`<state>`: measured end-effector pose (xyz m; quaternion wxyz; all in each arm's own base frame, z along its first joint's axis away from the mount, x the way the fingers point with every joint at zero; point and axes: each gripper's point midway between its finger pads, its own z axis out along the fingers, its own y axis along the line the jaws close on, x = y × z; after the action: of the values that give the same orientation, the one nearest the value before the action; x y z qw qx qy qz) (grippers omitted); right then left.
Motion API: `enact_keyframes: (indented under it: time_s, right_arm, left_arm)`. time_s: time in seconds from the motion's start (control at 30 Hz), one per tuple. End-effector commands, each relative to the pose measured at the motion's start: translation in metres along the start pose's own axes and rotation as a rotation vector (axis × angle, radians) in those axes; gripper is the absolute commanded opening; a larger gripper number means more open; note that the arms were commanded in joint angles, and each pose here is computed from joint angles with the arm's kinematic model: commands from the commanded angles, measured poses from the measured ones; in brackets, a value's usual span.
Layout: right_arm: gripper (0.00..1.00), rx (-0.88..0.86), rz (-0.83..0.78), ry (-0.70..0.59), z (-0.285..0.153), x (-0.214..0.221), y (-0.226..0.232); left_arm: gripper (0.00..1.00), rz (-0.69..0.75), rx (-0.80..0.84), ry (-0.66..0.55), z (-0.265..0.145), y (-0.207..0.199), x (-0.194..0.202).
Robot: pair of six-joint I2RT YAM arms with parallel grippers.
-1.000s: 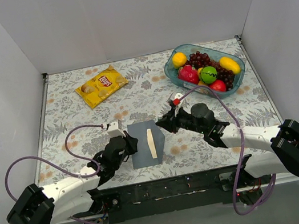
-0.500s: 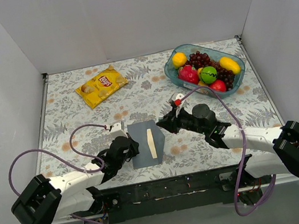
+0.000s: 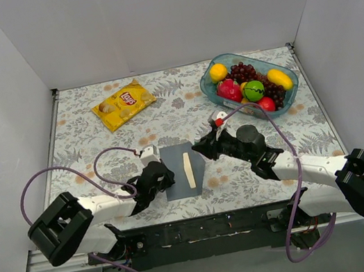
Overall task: Place the letter into the envelope and seal it
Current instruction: Adjust the envelope at the center of the board.
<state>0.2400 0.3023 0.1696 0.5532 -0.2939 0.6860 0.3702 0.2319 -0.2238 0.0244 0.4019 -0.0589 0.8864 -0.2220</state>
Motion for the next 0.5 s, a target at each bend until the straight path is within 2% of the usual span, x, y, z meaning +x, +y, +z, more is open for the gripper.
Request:
enact_keyframes:
  time_s: [0.0, 0.13, 0.47]
  right_arm:
    - [0.01, 0.014, -0.008, -0.047, -0.003, -0.013, -0.003]
    - [0.01, 0.024, -0.008, -0.041, -0.003, -0.012, -0.006]
    - [0.01, 0.042, -0.006, -0.038, -0.005, -0.01, -0.01]
  left_arm:
    - [0.0, -0.017, -0.033, -0.014, 0.006, 0.003, -0.001]
    - [0.0, -0.021, -0.057, -0.049, 0.013, 0.002, -0.009]
    - [0.0, -0.021, -0.019, -0.047, 0.034, -0.016, -0.013]
